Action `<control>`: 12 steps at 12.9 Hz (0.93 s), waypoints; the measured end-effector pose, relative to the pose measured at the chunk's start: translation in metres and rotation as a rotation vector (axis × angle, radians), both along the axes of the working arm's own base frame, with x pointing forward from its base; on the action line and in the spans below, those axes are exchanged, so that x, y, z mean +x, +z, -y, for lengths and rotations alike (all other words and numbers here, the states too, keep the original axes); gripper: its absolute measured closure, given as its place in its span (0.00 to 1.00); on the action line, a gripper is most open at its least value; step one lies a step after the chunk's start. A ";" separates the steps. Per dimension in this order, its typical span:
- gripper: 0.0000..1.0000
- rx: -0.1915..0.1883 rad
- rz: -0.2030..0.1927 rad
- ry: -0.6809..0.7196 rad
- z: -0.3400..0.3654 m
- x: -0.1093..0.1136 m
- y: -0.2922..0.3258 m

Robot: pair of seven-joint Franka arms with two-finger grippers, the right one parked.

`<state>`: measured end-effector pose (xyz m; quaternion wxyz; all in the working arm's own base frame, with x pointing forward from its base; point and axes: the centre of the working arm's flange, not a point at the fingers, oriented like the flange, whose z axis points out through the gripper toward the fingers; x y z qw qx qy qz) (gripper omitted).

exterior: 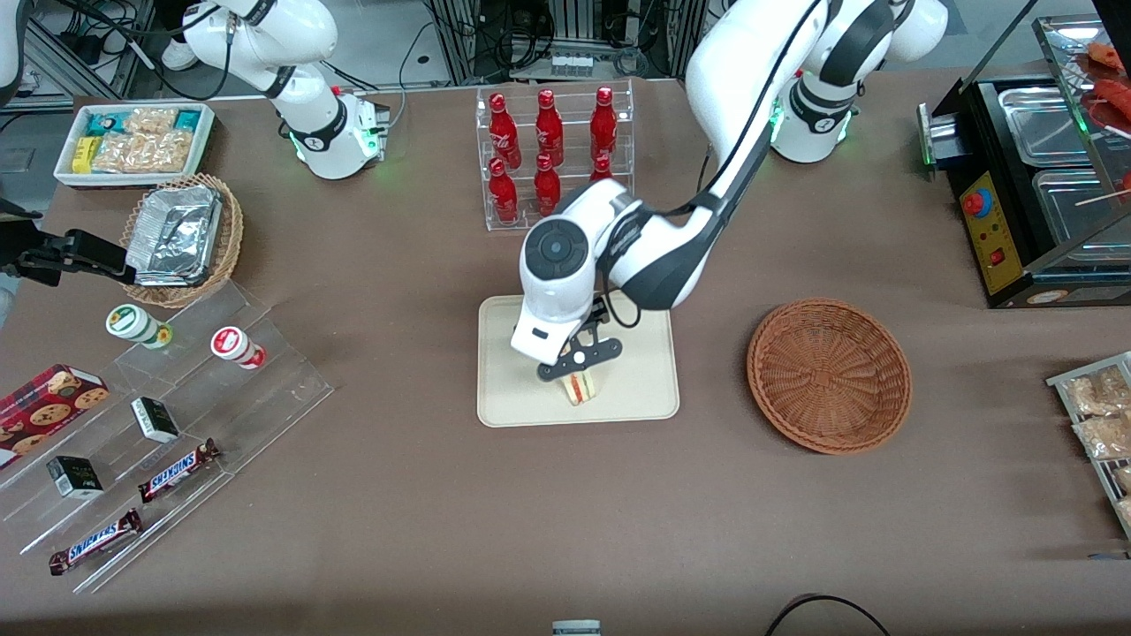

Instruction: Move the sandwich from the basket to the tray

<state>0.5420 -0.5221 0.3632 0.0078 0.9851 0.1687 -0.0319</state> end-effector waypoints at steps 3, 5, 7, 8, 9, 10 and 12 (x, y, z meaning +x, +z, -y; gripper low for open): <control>0.00 0.071 -0.005 0.030 -0.044 0.011 0.050; 0.00 0.099 0.000 -0.017 -0.076 0.025 0.055; 0.00 0.119 -0.005 -0.069 -0.124 0.039 0.066; 0.00 0.118 -0.012 -0.096 -0.150 0.045 0.072; 0.00 0.108 -0.020 -0.123 -0.174 0.050 0.079; 0.00 0.097 -0.027 -0.153 -0.199 0.053 0.087; 0.00 0.077 -0.030 -0.233 -0.242 0.055 0.104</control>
